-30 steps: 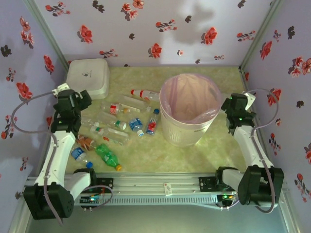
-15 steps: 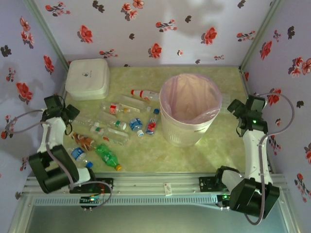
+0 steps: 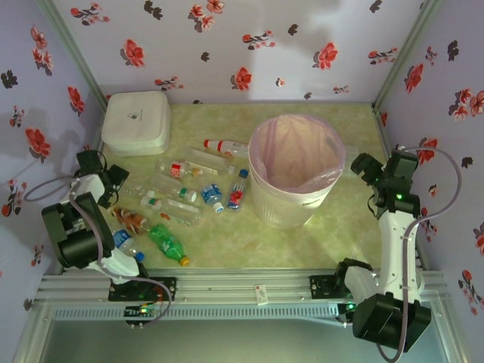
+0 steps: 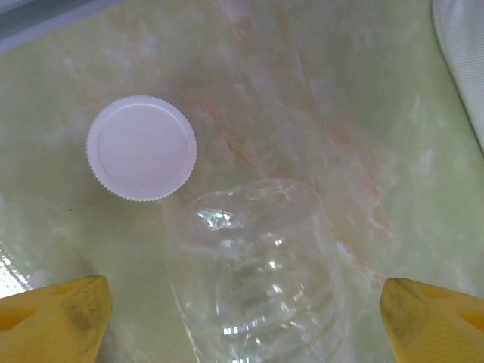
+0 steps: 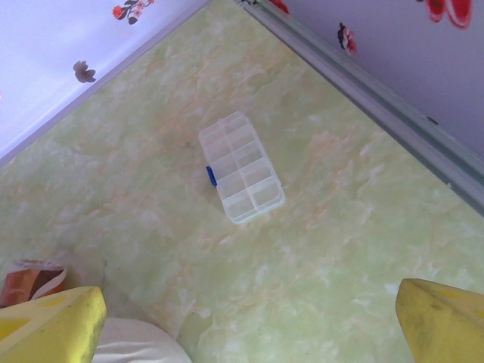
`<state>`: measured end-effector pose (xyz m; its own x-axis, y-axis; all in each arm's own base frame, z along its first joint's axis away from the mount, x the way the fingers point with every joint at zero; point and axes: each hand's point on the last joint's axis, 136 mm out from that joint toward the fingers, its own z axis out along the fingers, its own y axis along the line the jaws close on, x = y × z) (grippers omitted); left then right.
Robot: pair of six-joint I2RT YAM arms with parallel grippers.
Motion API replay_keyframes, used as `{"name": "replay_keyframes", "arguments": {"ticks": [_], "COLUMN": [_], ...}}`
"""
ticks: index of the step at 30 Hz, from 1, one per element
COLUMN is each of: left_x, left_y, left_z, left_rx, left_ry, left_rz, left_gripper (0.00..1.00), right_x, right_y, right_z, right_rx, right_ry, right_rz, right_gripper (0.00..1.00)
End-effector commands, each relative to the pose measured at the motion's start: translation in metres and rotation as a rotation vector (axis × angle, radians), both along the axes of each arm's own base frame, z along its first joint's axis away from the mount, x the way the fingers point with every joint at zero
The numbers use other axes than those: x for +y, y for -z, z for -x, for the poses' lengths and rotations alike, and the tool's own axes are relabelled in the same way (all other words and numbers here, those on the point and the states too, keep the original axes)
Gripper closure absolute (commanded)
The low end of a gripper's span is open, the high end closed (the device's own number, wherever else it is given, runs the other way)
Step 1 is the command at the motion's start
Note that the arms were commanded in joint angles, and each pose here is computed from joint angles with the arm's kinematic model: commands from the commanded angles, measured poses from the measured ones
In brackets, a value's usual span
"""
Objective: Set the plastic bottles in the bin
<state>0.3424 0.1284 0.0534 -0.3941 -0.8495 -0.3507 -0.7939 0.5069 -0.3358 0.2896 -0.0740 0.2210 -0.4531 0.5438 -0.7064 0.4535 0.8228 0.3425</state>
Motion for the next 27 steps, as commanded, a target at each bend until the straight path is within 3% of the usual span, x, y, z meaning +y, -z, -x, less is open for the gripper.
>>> {"name": "replay_keyframes", "arguments": {"ticks": [1, 8, 11, 20, 27], "left_x": [0.001, -0.001, 0.0, 0.004, 0.002], "left_y": [0.011, 0.027, 0.028, 0.012, -0.012], "left_z": [-0.011, -0.017, -0.02, -0.035, -0.043], "left_rx": [-0.015, -0.03, -0.037, -0.07, -0.141], "left_ry": [-0.035, -0.067, -0.072, -0.029, -0.03], "left_rz": [0.049, 0.091, 0.092, 0.071, 0.082], "left_gripper": [0.09, 0.19, 0.28, 0.43, 0.5], "right_x": [0.006, 0.012, 0.014, 0.025, 0.036], "right_y": [-0.025, -0.052, -0.062, -0.106, -0.148], "right_z": [0.0, 0.009, 0.012, 0.013, 0.02], "right_rx": [-0.063, -0.123, -0.132, -0.205, -0.28], "right_ry": [-0.028, -0.04, -0.05, -0.098, -0.143], "right_rz": [-0.014, -0.005, -0.004, -0.02, -0.02], "right_gripper": [0.01, 0.01, 0.01, 0.01, 0.01]}}
